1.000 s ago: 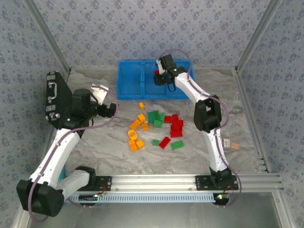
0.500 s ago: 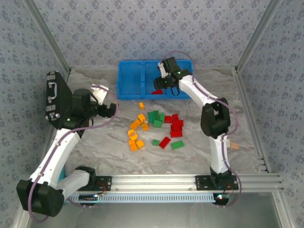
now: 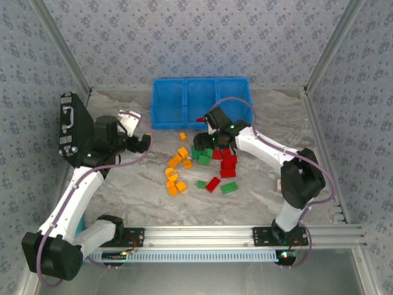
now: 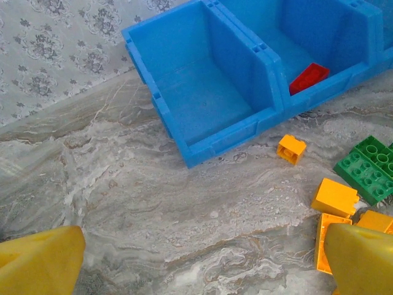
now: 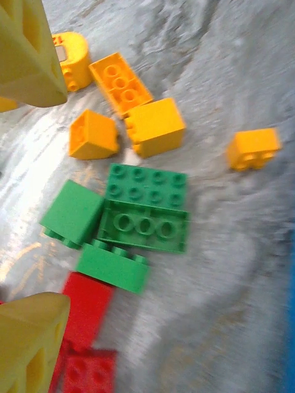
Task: Sort the legos into containers by color
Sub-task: Place the lego in the container, then pick up the lego from the center of the table, then place the lego in the container, then pick up the lego from the center of the table, then place the lego in the container.
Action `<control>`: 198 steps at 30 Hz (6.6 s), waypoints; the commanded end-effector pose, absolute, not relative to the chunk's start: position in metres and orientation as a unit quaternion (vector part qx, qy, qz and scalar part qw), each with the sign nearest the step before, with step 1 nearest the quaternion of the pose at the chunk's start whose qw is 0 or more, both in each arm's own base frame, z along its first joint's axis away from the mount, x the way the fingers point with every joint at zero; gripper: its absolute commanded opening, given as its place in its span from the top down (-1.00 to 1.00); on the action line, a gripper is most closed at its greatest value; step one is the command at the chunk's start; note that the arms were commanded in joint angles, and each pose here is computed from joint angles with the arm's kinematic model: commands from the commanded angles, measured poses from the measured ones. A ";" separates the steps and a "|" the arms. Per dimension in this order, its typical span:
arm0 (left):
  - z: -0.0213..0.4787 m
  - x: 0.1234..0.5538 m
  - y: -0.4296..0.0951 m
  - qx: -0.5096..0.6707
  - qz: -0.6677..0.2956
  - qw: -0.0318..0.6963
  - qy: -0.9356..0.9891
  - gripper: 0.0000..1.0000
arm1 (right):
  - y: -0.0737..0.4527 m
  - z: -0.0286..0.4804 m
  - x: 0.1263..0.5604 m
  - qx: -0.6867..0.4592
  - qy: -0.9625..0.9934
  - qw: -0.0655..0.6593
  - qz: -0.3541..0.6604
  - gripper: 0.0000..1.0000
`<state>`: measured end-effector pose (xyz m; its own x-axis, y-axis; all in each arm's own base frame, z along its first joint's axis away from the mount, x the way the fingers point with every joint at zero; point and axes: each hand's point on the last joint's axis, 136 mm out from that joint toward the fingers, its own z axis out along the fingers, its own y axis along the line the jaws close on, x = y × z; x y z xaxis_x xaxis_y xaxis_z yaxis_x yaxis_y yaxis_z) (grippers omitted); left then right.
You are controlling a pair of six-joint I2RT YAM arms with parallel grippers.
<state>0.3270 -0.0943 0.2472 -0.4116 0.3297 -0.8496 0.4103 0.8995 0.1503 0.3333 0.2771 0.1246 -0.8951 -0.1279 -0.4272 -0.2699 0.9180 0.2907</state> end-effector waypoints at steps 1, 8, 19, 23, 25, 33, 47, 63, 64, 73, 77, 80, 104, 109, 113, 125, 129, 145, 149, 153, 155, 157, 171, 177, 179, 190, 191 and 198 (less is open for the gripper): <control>0.255 0.327 -0.094 0.217 -0.043 0.508 0.832 -1.00 | 0.290 0.112 0.321 -0.075 0.964 0.181 0.182 -0.61; 0.258 0.323 -0.091 0.217 -0.036 0.515 0.828 -1.00 | 0.296 0.071 0.313 -0.089 0.976 0.136 0.141 -0.55; 0.256 0.323 -0.089 0.218 -0.029 0.513 0.829 -1.00 | 0.280 0.035 0.307 -0.088 0.987 0.116 0.074 -0.45; 0.255 0.324 -0.088 0.218 -0.027 0.511 0.831 -1.00 | 0.279 0.032 0.310 -0.086 0.987 0.119 0.065 -0.31; 0.255 0.324 -0.088 0.218 -0.028 0.510 0.832 -1.00 | 0.279 0.029 0.311 -0.089 0.987 0.117 0.061 -0.24; 0.253 0.325 -0.088 0.219 -0.026 0.508 0.833 -1.00 | 0.277 0.031 0.313 -0.102 0.986 0.118 0.057 0.11; 0.250 0.325 -0.089 0.220 -0.028 0.508 0.832 -1.00 | 0.294 0.130 0.340 -0.179 0.955 0.222 0.080 0.22; 0.250 0.324 -0.088 0.215 -0.031 0.511 0.832 -1.00 | 0.376 0.191 0.488 -0.286 0.869 0.397 0.079 0.21; 0.250 0.323 -0.089 0.214 -0.036 0.510 0.833 -1.00 | 0.381 0.188 0.496 -0.289 0.866 0.401 0.082 0.21; 0.221 0.324 -0.092 0.210 -0.048 0.473 0.854 -1.00 | 0.394 0.185 0.536 -0.302 0.849 0.425 0.083 0.17; 0.201 0.321 -0.097 0.216 -0.053 0.448 0.866 -1.00 | 0.397 0.182 0.536 -0.317 0.843 0.426 0.086 0.12; 0.191 0.319 -0.103 0.221 -0.062 0.432 0.872 -1.00 | 0.404 0.182 0.540 -0.328 0.832 0.437 0.095 0.03; 0.112 0.298 -0.199 0.344 -0.145 0.289 0.882 -0.85 | 0.390 0.240 0.521 -0.346 0.785 0.485 0.168 -0.48; 0.081 0.308 -0.207 0.363 -0.105 0.254 0.890 -0.78 | 0.336 0.262 0.504 -0.306 0.800 0.487 0.172 -0.47; 0.056 0.315 -0.207 0.367 -0.080 0.209 0.903 -0.69 | 0.290 0.267 0.483 -0.265 0.819 0.487 0.148 -0.46; 0.022 0.317 -0.212 0.375 -0.053 0.120 0.918 -0.46 | 0.195 0.256 0.437 -0.173 0.856 0.472 0.119 -0.47; 0.014 0.313 -0.211 0.368 -0.051 0.097 0.923 -0.28 | 0.189 0.255 0.437 -0.165 0.859 0.471 0.114 -0.47; 0.048 0.299 -0.217 0.347 -0.042 0.095 0.932 0.16 | 0.157 0.253 0.426 -0.138 0.866 0.469 0.102 -0.50; 0.101 0.319 -0.242 0.349 -0.051 0.153 0.923 0.23 | 0.133 0.227 0.406 -0.107 0.881 0.449 0.105 -0.50; 0.160 0.354 -0.273 0.334 -0.054 0.230 0.913 0.30 | 0.113 0.203 0.380 -0.071 0.894 0.428 0.113 -0.50; 0.185 0.367 -0.293 0.333 -0.067 0.263 0.903 0.34 | 0.108 0.192 0.366 -0.054 0.899 0.416 0.127 -0.50; 0.203 0.378 -0.313 0.340 -0.080 0.287 0.892 0.38 | 0.105 0.183 0.350 -0.044 0.902 0.406 0.136 -0.50; 0.242 0.472 -0.438 0.348 -0.111 0.429 0.826 0.37 | 0.089 0.139 0.276 0.053 0.912 0.359 0.188 -0.50; 0.225 0.502 -0.459 0.326 -0.117 0.470 0.812 0.39 | 0.087 0.123 0.257 0.081 0.914 0.343 0.203 -0.50; 0.216 0.510 -0.462 0.322 -0.117 0.477 0.810 0.39 | 0.089 0.118 0.254 0.084 0.914 0.336 0.210 -0.50; 0.195 0.531 -0.458 0.304 -0.101 0.488 0.812 -0.07 | 0.099 0.108 0.259 0.075 0.915 0.329 0.221 -0.50; 0.198 0.531 -0.458 0.305 -0.102 0.490 0.810 -0.14 | 0.101 0.108 0.261 0.073 0.915 0.329 0.223 -0.51; 0.272 0.516 -0.444 0.332 -0.094 0.525 0.778 -0.27 | 0.127 0.106 0.266 0.038 0.917 0.303 0.258 -0.53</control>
